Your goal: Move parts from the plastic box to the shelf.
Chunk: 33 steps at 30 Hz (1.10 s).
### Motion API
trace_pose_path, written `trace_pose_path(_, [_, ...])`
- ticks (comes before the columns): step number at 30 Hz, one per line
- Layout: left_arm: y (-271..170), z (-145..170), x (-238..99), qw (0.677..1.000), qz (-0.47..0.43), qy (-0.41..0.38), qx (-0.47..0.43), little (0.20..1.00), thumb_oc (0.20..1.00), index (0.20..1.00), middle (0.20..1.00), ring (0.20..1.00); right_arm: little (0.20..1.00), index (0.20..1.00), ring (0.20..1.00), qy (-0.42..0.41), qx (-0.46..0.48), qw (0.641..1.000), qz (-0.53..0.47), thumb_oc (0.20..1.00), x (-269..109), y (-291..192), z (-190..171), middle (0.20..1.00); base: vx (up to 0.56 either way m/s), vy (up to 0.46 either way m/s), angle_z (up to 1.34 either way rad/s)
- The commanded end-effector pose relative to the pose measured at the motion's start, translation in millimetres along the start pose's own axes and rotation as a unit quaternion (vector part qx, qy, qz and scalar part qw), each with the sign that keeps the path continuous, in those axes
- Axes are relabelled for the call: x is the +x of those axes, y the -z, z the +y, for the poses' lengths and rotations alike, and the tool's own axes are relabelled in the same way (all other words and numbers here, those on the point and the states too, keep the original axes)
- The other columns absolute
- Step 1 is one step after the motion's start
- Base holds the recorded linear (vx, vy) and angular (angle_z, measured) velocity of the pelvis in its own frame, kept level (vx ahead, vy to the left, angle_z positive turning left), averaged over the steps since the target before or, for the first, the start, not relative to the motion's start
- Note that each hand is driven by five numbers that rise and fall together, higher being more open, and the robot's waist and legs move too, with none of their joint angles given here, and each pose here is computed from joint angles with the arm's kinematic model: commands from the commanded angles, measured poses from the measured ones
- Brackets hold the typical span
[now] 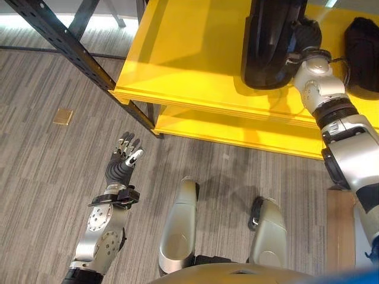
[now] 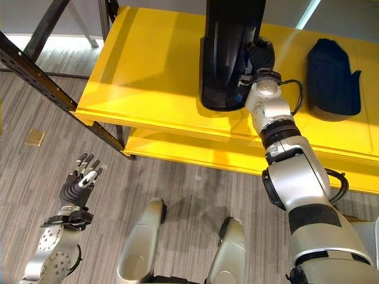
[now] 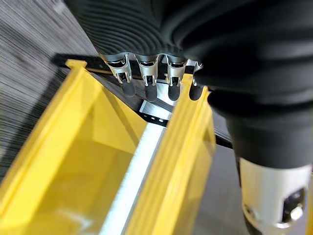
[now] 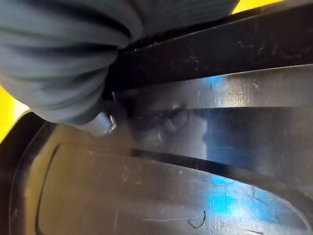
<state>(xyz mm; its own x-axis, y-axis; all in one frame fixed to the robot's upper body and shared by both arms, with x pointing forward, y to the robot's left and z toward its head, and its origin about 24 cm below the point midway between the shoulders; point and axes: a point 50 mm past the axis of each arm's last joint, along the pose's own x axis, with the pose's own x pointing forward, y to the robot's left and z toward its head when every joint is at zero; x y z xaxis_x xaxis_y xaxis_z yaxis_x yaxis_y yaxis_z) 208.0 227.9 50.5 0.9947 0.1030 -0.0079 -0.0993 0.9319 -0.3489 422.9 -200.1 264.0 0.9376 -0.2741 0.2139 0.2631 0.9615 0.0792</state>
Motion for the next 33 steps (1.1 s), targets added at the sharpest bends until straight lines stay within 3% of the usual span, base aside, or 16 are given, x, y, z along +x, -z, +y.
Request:
trace_pose_path(1, [-25.9,-8.5,2.8,0.997,-0.064,0.032,0.007,1.000,1.000,1.000,1.000,1.000,0.200,0.200,0.200,0.039,0.054,0.995,-0.076,0.200,7.6,-51.8,-13.1,0.200,-0.01,0.011,0.08])
trace_pose_path(11, [-34.7,-17.4,6.1,0.995,-0.087,0.052,0.007,1.000,1.000,1.000,1.000,1.000,0.200,0.200,0.200,0.084,-0.120,0.985,-0.086,0.200,12.8,-65.1,-41.0,0.200,0.00,0.005,0.04])
trace_pose_path(20, [-37.7,-20.3,7.0,0.994,-0.100,0.054,-0.006,1.000,1.000,1.000,1.000,1.000,0.200,0.200,0.200,0.118,-0.221,0.963,-0.101,0.200,13.8,-89.0,-68.6,0.200,0.01,-0.009,0.07])
trace_pose_path(33, [-42.2,-23.5,9.5,0.992,-0.116,0.052,-0.014,1.000,1.000,1.000,1.000,1.000,0.200,0.200,0.200,0.126,-0.175,0.973,-0.084,0.200,14.7,-81.8,-65.8,0.200,0.00,-0.004,0.02])
